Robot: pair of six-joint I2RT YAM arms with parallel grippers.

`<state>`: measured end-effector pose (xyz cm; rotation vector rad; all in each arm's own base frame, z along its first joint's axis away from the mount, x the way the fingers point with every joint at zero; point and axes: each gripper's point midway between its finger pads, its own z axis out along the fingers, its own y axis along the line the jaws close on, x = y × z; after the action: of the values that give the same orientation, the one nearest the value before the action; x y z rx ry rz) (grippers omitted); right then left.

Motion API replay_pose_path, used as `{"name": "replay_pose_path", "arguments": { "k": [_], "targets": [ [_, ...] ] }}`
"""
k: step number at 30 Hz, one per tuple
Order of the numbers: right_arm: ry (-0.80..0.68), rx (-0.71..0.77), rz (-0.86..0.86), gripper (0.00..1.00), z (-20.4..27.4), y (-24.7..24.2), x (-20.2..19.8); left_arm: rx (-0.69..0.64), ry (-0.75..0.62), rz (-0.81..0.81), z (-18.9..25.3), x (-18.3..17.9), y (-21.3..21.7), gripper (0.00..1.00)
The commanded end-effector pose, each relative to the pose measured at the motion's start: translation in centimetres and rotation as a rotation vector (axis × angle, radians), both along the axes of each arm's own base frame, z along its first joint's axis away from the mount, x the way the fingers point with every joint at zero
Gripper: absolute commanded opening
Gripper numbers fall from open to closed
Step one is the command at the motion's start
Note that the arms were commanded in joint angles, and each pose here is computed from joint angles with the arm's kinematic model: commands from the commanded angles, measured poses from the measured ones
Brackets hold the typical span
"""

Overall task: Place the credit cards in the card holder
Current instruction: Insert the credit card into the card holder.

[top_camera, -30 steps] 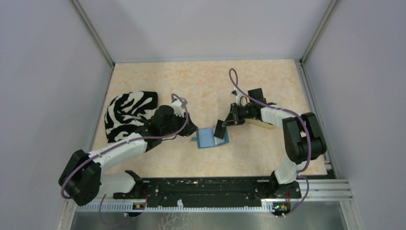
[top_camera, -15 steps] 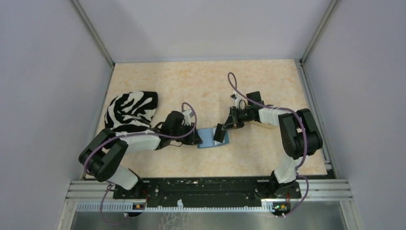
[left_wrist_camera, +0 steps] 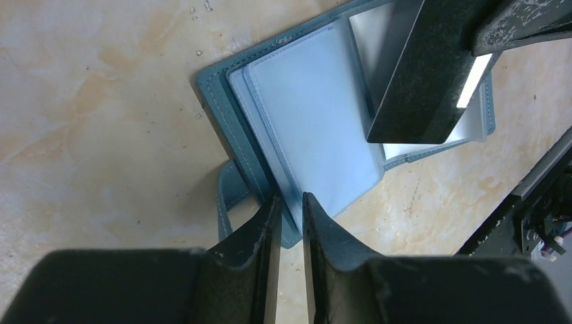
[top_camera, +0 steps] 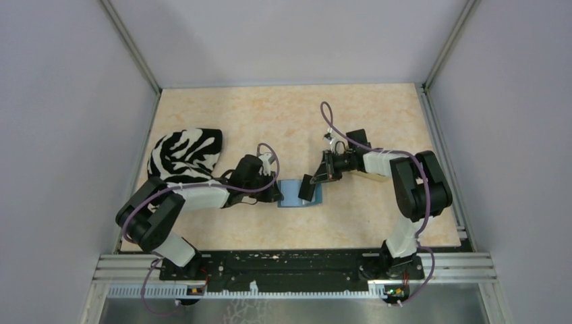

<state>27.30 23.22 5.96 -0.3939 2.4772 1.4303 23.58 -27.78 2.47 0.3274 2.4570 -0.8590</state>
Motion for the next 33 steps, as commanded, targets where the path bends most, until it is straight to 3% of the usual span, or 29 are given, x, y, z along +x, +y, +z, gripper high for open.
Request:
{"name": "replay_pose_path", "arguments": {
  "k": [1,10,33],
  "targets": [
    [-0.048,0.047,0.018,0.0,1.3,0.6,0.3,0.095,0.017,0.013,-2.0,-0.1,1.3,0.23],
    [-0.048,-0.096,-0.045,0.0,-1.4,-0.8,1.1,0.102,0.028,0.02,-2.3,-0.2,1.4,0.2],
    [-0.035,-0.159,-0.024,0.0,-2.6,-0.1,0.2,0.103,0.028,0.013,-2.5,0.0,1.2,0.18]
  ]
}}
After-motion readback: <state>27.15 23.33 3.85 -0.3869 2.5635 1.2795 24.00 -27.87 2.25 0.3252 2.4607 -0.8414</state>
